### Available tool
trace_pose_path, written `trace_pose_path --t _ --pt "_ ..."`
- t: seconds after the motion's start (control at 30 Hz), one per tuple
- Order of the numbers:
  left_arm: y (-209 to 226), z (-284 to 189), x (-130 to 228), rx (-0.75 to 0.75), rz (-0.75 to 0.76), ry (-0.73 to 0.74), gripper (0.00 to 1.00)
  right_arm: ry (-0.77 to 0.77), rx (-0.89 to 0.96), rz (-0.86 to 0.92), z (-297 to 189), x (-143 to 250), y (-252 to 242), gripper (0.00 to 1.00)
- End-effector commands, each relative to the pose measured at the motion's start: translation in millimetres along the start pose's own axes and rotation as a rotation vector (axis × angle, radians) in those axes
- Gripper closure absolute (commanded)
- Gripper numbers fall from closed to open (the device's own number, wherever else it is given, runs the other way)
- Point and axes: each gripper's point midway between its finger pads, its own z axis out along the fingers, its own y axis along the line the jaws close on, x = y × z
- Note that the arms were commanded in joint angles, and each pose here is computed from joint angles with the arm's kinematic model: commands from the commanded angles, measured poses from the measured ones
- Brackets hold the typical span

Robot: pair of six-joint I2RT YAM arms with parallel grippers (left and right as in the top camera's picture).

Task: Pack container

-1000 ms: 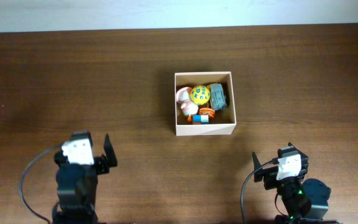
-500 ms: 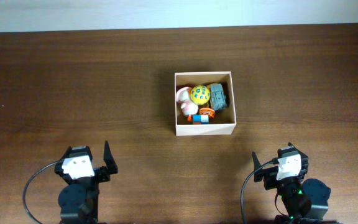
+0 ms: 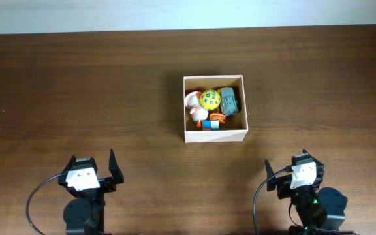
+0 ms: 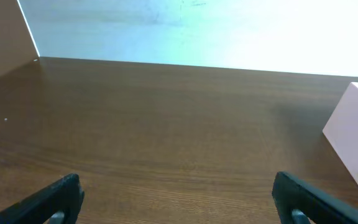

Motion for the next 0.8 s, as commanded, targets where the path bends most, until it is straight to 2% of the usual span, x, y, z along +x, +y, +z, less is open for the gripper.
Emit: trace_pose_path --t 0.0,0.77 --pt "1.0 0.3 0.6 -0.003 -0.001 -0.007 0.01 -0.008 -0.013 -0.011 0.4 0.2 3.0 0.01" --pt "1.0 0.3 0.6 -0.003 -0.001 -0.007 0.01 -0.008 -0.013 -0.011 0.4 0.2 2.9 0.00"
